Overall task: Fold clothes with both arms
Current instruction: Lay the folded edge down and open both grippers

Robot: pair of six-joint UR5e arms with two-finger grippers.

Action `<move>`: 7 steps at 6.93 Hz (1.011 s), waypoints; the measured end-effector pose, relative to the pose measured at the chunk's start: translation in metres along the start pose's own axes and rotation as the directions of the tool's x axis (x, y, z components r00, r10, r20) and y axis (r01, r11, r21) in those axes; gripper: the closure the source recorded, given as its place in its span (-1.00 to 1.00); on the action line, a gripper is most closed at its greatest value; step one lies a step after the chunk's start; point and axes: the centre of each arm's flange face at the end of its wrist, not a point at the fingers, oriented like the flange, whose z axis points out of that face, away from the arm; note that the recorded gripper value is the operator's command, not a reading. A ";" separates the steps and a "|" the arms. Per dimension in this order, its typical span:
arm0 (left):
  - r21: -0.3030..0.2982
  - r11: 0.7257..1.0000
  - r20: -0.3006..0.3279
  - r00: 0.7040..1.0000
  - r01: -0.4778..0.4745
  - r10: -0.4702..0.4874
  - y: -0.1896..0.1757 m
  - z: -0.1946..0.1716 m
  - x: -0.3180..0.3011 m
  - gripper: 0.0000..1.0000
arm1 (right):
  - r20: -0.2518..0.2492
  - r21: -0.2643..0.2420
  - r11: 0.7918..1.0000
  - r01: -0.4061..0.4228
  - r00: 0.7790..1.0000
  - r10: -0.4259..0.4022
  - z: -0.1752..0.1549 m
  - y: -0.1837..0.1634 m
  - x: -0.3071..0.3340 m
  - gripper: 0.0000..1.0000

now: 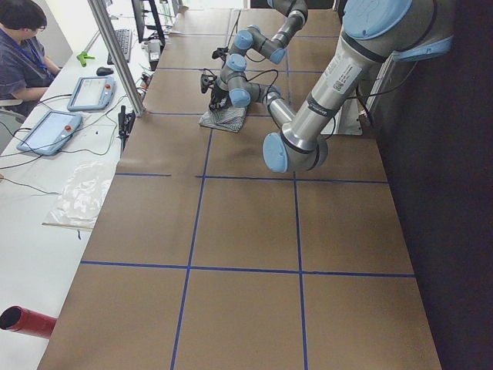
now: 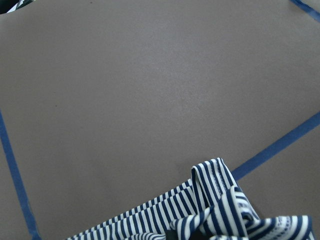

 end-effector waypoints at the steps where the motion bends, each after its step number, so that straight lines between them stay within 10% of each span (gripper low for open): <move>1: -0.001 1.000 0.003 1.000 0.000 0.000 0.001 0.004 -0.001 1.00 | 0.005 -0.001 1.000 0.008 1.000 -0.008 0.004 0.000 0.000 1.00; 7: -0.004 1.000 0.024 1.000 0.001 -0.001 0.002 0.015 -0.009 1.00 | 0.003 0.001 1.000 0.024 1.000 -0.024 0.014 -0.032 0.007 1.00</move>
